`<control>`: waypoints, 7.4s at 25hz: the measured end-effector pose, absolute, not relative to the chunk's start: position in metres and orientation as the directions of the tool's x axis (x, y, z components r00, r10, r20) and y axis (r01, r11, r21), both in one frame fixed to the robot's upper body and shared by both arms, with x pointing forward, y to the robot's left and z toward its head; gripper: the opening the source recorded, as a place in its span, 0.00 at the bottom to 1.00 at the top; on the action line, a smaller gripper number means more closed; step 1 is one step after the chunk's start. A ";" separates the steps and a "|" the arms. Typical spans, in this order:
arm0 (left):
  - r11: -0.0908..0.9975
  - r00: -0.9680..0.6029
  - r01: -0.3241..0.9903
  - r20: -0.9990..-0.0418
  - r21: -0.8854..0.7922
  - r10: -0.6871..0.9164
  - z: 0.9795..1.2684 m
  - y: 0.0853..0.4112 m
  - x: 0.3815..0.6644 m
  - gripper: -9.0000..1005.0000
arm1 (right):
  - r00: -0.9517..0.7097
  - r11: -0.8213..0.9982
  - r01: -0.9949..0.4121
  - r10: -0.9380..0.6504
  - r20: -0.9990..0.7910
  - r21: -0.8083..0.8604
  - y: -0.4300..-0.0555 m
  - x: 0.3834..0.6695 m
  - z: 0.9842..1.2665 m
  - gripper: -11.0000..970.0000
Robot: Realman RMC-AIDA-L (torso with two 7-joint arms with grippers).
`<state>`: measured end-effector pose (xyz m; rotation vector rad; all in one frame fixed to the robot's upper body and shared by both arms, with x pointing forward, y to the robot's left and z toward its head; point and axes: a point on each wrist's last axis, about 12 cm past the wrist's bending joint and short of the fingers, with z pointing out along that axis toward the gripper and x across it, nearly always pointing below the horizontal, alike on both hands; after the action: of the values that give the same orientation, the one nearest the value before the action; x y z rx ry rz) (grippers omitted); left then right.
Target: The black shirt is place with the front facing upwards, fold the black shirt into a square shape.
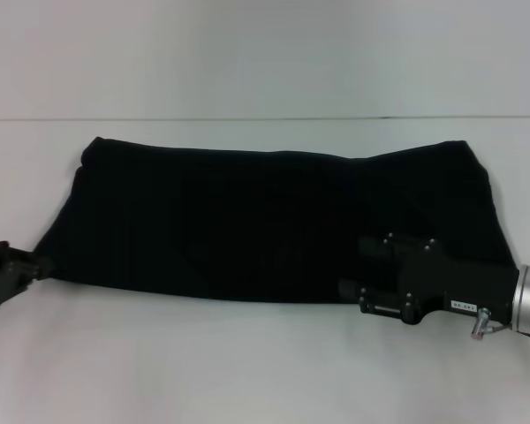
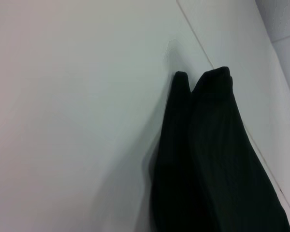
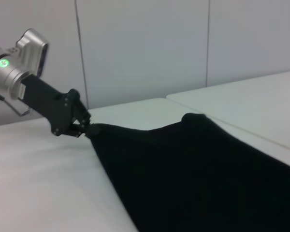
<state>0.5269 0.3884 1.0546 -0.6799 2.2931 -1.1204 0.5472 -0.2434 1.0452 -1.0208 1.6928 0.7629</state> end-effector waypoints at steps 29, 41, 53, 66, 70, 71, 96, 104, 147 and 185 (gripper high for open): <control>0.381 -0.744 0.128 -0.343 -0.916 -0.574 1.150 0.367 0.591 0.02 | -0.240 0.543 -0.836 -0.236 -0.942 0.077 -0.265 0.530 1.032 0.76; 0.246 -0.886 0.375 -0.424 -0.894 -0.190 1.183 0.177 0.635 0.03 | -0.285 0.596 -0.795 -0.204 -0.937 0.112 -0.275 0.518 1.022 0.76; 0.094 -0.962 0.229 -0.240 -0.969 -0.128 1.105 0.153 0.569 0.03 | -0.339 0.641 -0.755 -0.199 -0.920 0.139 -0.253 0.538 1.015 0.76; 0.101 -0.963 0.258 -0.264 -0.961 -0.058 1.102 0.149 0.561 0.03 | -0.342 0.761 -0.631 -0.096 -0.935 0.153 -0.239 0.577 1.028 0.76; 0.151 -0.961 0.257 -0.269 -0.955 -0.066 1.091 0.148 0.559 0.03 | -0.318 0.787 -0.601 -0.078 -0.945 0.137 -0.245 0.586 1.036 0.76; 0.170 -0.960 0.257 -0.271 -0.951 -0.069 1.087 0.147 0.559 0.03 | -0.312 0.791 -0.597 -0.081 -0.947 0.129 -0.247 0.588 1.038 0.76; 0.008 -0.941 0.334 -0.332 -0.943 0.065 1.100 0.119 0.544 0.13 | -0.259 0.939 -0.217 0.207 -0.943 0.266 -0.328 0.565 1.031 0.76; 0.086 -0.869 0.488 -0.492 -0.869 -0.043 1.102 0.170 0.552 0.45 | -0.209 0.821 -0.540 0.080 -0.975 0.183 -0.297 0.551 1.042 0.76; 0.727 -0.858 0.185 -0.470 -0.661 -0.209 1.084 0.218 0.637 0.93 | -0.209 0.494 -0.866 -0.224 -0.952 0.074 -0.280 0.495 1.024 0.76; 0.777 -0.829 0.260 -0.545 -0.573 -0.125 1.079 0.184 0.640 0.18 | -0.214 0.488 -0.868 -0.206 -0.955 0.089 -0.278 0.493 1.025 0.76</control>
<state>0.6404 0.1841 1.0786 0.1008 2.3929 -0.8843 0.4934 -0.2781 1.0247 -0.9231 1.7053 0.8058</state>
